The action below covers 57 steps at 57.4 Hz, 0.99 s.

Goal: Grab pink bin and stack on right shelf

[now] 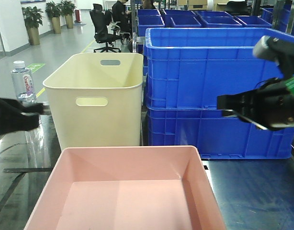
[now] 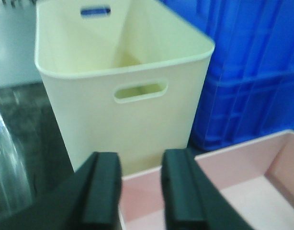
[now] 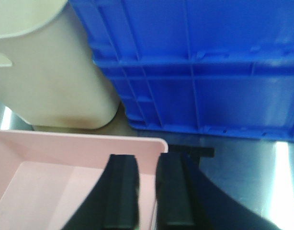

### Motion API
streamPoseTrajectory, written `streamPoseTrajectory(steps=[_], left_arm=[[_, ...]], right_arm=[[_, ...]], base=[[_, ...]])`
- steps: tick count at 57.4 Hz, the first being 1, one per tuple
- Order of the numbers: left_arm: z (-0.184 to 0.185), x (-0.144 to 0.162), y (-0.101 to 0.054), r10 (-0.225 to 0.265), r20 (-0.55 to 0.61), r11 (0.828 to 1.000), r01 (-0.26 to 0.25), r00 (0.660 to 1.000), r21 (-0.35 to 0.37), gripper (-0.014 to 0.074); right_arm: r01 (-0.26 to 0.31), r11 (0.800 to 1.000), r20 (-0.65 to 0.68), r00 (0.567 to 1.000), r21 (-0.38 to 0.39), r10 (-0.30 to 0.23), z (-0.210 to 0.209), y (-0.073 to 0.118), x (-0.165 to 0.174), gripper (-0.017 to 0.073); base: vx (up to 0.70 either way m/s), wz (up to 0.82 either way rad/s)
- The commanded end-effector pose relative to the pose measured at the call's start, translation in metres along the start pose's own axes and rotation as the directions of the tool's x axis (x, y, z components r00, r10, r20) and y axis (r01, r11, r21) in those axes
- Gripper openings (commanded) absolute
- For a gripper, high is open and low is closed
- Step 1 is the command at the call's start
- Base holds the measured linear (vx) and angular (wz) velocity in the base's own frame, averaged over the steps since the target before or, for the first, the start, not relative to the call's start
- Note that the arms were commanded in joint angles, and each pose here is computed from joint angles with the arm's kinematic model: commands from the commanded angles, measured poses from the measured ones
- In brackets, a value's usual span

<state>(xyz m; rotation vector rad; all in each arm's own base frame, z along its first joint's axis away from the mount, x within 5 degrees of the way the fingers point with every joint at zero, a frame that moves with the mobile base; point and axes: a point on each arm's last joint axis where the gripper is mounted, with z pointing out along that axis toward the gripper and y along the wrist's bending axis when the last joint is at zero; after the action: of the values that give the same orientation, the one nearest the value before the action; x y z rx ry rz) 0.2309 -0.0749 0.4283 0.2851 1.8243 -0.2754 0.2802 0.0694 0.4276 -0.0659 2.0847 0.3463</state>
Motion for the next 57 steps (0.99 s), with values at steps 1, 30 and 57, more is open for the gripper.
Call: streamPoseTrajectory(steps=[1, 30, 57], left_arm=[[-0.024, -0.027, 0.0, 0.034, 0.181, 0.999, -0.032, 0.983, -0.018, 0.0172], [-0.023, -0.025, 0.0, 0.032, 0.162, 0.999, -0.03, 0.986, -0.015, -0.0008], [-0.072, 0.105, 0.023, -0.071, 0.321, 0.981, 0.123, 0.944, -0.147, -0.0008]], right_arm=[[0.028, 1.0, 0.169, 0.985, -0.007, -0.026, -0.023, 0.003, -0.021, 0.0055], [0.023, 1.0, 0.147, 0.989, -0.008, -0.022, -0.022, 0.003, -0.019, -0.0013], [0.021, 1.0, 0.146, 0.989, -0.01, -0.019, -0.022, 0.003, -0.019, -0.0013]], base=[[0.0, 0.0], [0.0, 0.0], [0.0, 0.0]])
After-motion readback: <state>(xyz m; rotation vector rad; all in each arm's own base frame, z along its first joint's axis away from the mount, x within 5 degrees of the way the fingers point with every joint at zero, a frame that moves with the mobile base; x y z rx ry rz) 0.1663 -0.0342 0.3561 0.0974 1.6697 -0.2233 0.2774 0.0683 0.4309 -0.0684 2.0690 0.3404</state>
